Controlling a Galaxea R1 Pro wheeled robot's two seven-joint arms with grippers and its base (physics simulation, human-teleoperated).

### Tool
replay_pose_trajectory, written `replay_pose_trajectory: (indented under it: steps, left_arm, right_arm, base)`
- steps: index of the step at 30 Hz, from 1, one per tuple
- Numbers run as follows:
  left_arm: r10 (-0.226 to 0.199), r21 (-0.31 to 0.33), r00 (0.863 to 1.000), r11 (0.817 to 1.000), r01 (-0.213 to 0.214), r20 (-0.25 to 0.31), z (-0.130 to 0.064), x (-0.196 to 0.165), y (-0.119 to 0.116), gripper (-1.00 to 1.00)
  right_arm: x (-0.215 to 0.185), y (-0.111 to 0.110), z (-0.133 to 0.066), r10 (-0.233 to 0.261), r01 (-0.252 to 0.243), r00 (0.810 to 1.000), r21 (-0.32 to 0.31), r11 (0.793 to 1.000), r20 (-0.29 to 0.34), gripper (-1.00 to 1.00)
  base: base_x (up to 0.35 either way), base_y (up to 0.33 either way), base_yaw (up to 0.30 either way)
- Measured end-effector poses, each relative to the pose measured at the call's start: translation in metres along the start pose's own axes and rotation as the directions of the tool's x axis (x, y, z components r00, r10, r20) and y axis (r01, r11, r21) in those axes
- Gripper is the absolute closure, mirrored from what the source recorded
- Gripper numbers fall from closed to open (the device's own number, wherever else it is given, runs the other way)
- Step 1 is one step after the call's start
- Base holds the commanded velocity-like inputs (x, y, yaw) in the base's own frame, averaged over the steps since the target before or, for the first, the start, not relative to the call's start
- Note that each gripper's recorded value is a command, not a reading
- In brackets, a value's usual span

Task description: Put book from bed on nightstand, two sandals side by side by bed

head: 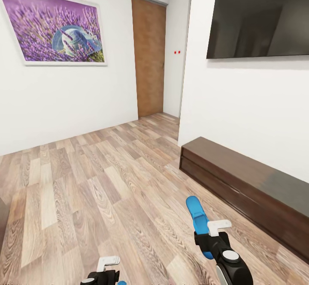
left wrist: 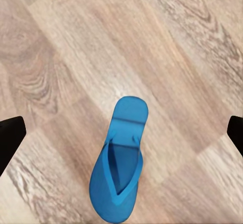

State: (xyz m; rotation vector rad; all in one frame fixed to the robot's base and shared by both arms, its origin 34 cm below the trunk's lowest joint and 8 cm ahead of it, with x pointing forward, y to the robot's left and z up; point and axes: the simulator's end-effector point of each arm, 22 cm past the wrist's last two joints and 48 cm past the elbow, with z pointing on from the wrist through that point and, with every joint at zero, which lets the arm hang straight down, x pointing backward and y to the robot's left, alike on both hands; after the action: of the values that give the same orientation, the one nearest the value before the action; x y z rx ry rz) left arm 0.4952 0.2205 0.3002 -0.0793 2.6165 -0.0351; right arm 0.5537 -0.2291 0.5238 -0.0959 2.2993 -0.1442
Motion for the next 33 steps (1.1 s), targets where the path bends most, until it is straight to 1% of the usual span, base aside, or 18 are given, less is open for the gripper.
replay_pose_trajectory:
  steps: [20, 28, 33]
  left_arm:
    - [-0.001, 0.000, 1.000, 1.000, 0.001, 0.007, 0.033, 0.030, 0.002, -1.00]
    - [0.003, -0.001, 1.000, 1.000, -0.003, 0.026, 0.046, 0.038, 0.003, -1.00]
    - [0.003, -0.001, 1.000, 1.000, -0.003, 0.029, 0.054, 0.046, 0.004, -1.00]
  right_arm:
    - [0.039, 0.006, 0.021, 0.001, -0.001, 1.000, -0.001, 1.000, 0.001, 1.00]
    - [0.056, 0.009, 0.030, 0.001, -0.001, 1.000, -0.001, 1.000, 0.001, 1.00]
    - [0.067, 0.011, 0.035, 0.001, -0.001, 1.000, -0.002, 1.000, -0.002, 1.00]
  base:
    - [0.000, 0.000, 0.000]
    - [0.000, 0.000, 0.000]
    - [0.000, 0.000, 0.000]
